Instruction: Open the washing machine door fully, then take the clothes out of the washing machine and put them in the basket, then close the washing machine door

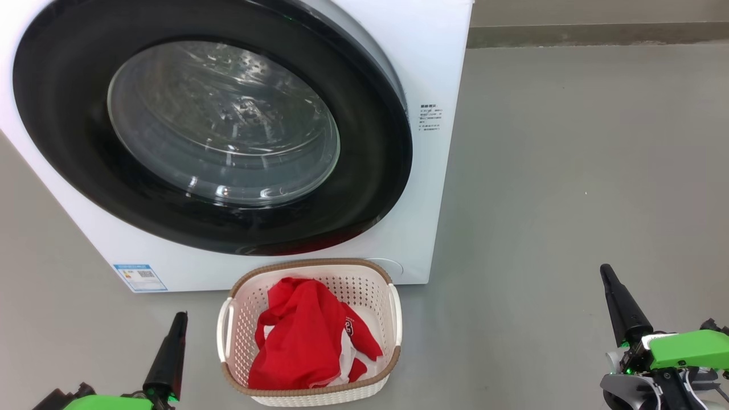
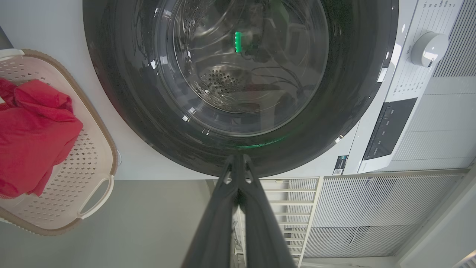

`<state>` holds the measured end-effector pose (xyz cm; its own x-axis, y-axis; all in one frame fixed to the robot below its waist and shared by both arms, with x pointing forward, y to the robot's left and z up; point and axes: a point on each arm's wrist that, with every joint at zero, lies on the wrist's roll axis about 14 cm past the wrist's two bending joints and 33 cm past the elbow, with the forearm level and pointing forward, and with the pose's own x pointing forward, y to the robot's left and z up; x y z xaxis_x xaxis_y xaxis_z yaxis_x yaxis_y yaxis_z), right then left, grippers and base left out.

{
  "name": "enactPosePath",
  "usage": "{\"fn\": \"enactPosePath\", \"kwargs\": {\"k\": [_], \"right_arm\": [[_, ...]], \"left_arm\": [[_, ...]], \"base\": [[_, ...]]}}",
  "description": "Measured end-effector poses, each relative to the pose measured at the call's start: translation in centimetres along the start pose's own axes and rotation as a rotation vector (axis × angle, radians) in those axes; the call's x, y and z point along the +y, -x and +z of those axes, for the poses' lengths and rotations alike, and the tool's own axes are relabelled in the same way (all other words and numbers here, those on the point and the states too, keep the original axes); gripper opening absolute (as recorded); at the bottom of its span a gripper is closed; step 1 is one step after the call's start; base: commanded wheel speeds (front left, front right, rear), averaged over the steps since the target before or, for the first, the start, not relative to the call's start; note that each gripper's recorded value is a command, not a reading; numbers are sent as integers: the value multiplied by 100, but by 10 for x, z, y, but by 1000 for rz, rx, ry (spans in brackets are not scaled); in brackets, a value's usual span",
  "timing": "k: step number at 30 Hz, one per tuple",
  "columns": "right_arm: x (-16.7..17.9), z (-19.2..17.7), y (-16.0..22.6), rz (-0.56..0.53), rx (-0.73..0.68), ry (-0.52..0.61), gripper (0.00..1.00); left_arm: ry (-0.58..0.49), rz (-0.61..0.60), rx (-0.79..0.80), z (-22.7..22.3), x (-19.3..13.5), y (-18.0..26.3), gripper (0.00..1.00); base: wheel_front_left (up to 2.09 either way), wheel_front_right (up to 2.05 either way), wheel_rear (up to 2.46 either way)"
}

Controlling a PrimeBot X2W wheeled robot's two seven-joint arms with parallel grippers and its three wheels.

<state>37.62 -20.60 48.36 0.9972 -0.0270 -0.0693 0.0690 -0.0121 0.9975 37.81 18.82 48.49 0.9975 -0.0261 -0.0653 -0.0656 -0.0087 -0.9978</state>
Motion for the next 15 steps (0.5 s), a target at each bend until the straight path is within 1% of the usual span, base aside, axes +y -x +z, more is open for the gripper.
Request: {"fn": "enactPosePath", "kwargs": {"k": [15], "right_arm": [[0,-1,0,0,6,-1,0]], "left_arm": [[0,0,0,0,0,0,0]], "base": [[0,0,0]]}}
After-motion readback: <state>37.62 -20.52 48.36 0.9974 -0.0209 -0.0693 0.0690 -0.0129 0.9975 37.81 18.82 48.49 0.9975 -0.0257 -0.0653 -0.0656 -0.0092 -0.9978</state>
